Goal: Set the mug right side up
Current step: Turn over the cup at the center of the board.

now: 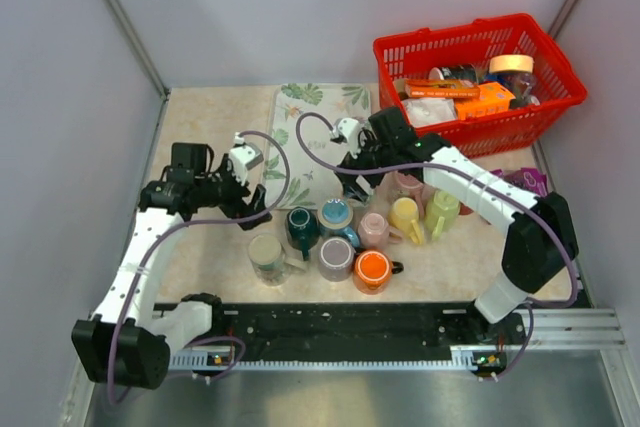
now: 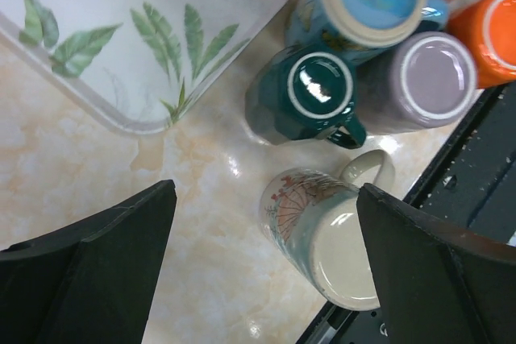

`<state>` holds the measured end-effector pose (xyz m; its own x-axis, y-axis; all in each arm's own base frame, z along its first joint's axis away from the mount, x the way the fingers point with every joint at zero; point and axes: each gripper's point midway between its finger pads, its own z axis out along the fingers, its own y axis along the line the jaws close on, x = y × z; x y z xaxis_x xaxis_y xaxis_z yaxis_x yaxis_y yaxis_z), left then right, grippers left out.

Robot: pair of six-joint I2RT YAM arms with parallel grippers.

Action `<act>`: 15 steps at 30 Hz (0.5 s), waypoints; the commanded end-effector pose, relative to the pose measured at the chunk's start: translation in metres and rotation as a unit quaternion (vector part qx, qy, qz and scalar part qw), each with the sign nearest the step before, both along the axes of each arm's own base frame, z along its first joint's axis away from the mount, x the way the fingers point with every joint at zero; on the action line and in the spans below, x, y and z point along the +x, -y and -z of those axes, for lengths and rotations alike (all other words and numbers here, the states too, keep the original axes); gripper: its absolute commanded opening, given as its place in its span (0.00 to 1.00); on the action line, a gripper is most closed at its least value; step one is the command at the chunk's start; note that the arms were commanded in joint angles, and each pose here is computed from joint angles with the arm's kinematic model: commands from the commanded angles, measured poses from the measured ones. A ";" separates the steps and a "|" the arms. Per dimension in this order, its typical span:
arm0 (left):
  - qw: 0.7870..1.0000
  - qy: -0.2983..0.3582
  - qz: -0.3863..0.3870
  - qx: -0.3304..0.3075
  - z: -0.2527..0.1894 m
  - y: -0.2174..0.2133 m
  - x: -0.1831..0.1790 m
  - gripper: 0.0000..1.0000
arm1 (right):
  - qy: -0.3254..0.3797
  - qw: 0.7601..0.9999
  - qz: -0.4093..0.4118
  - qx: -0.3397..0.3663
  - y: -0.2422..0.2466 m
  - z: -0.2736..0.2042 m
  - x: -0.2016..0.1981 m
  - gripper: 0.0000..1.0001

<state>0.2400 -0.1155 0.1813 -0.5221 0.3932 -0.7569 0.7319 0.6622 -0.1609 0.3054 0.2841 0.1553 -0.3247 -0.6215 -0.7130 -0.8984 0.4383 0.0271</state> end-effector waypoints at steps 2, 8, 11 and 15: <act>0.993 0.028 0.112 -0.035 -0.045 0.019 -0.037 0.99 | 0.024 0.999 -0.011 0.021 -0.009 -0.045 0.000 0.89; 0.994 0.082 0.028 0.062 -0.042 -0.018 -0.024 0.99 | 0.036 0.996 -0.074 0.040 -0.020 -0.052 -0.028 0.85; 0.973 0.113 -0.157 0.127 -0.055 -0.068 0.006 0.99 | 0.069 0.989 -0.110 0.064 -0.033 -0.069 -0.037 0.85; 0.928 0.081 -0.312 0.187 -0.061 -0.123 0.001 0.99 | 0.101 0.978 -0.153 0.101 -0.063 -0.086 -0.057 0.85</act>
<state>0.2297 -0.0585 0.2252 -0.4951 0.4622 -0.7357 0.5703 0.8117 0.1262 0.2688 0.3147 0.1965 -0.1626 -0.6147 -0.7718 -0.9635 0.2675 -0.0100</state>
